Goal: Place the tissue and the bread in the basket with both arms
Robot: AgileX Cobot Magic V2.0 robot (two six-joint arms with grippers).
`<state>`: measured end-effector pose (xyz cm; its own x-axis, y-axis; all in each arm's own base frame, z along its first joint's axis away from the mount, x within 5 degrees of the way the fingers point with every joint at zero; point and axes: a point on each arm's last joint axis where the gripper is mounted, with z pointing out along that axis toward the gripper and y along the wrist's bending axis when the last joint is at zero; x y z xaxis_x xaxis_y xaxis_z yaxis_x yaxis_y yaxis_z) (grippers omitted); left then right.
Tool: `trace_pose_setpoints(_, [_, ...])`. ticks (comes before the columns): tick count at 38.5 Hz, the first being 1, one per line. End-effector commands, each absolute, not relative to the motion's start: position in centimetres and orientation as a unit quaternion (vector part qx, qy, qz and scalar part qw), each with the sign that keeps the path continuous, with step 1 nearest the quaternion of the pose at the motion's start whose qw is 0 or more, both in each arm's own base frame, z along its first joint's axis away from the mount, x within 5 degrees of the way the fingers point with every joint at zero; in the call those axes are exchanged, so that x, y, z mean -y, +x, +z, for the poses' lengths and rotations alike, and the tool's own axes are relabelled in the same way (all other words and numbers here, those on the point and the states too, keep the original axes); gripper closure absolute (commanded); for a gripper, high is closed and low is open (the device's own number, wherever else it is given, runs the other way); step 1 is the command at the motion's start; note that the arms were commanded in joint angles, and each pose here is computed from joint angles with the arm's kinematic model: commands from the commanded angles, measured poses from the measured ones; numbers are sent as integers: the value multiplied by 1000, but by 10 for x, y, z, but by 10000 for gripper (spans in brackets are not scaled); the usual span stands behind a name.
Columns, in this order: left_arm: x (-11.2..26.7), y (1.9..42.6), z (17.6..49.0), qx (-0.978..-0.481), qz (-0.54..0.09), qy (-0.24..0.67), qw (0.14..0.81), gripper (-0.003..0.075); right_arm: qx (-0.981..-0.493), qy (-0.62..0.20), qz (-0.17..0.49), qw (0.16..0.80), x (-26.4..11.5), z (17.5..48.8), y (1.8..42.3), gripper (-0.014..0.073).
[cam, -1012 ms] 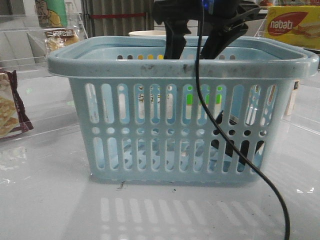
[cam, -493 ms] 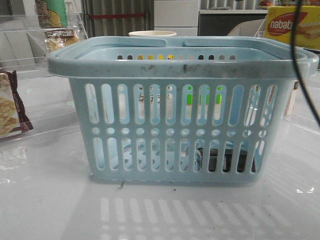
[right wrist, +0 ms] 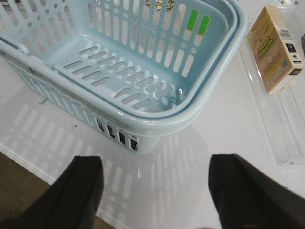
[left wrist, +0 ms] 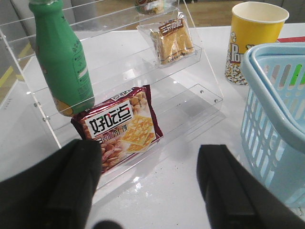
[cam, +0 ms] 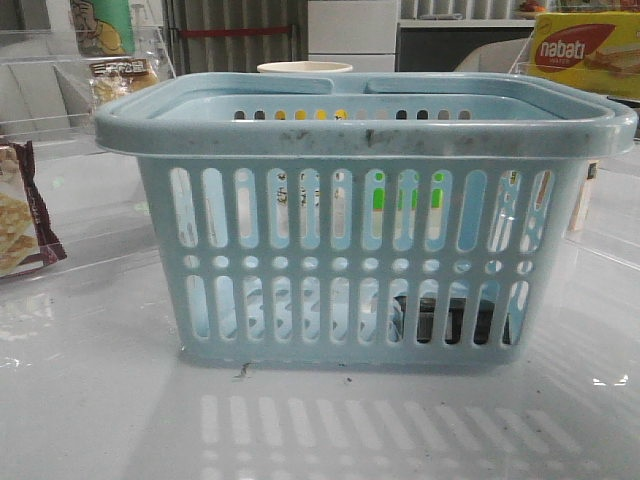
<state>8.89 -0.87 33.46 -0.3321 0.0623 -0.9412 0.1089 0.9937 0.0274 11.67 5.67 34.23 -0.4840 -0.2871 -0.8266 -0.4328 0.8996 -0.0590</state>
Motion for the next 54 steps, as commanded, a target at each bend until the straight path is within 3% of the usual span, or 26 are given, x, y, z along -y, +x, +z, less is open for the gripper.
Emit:
trace_pose_setpoints(1, [10,92,349,-789,-27,50,612,226,-833,-211,82,505,-55,352,114,26])
trace_pose_setpoints(13, [10,95,350,-791,-25,51,610,221,-839,-211,79,495,-54,350,113,26])
trace_pose_setpoints(20, [11,120,360,-803,-15,65,592,221,-839,-211,79,495,-54,350,113,26])
trace_pose_setpoints(30, [16,187,368,-838,-12,72,540,222,-839,-211,79,495,-54,350,113,26])
trace_pose_setpoints(42, [29,272,343,-874,-18,88,477,215,-839,-211,79,495,-54,350,113,26])
trace_pose_setpoints(49, [51,313,325,-879,-26,116,462,105,-839,-211,79,496,-54,350,113,26])
trace_pose_setpoints(54, [59,341,314,-882,-28,121,454,101,-839,-211,79,496,-54,350,113,26])
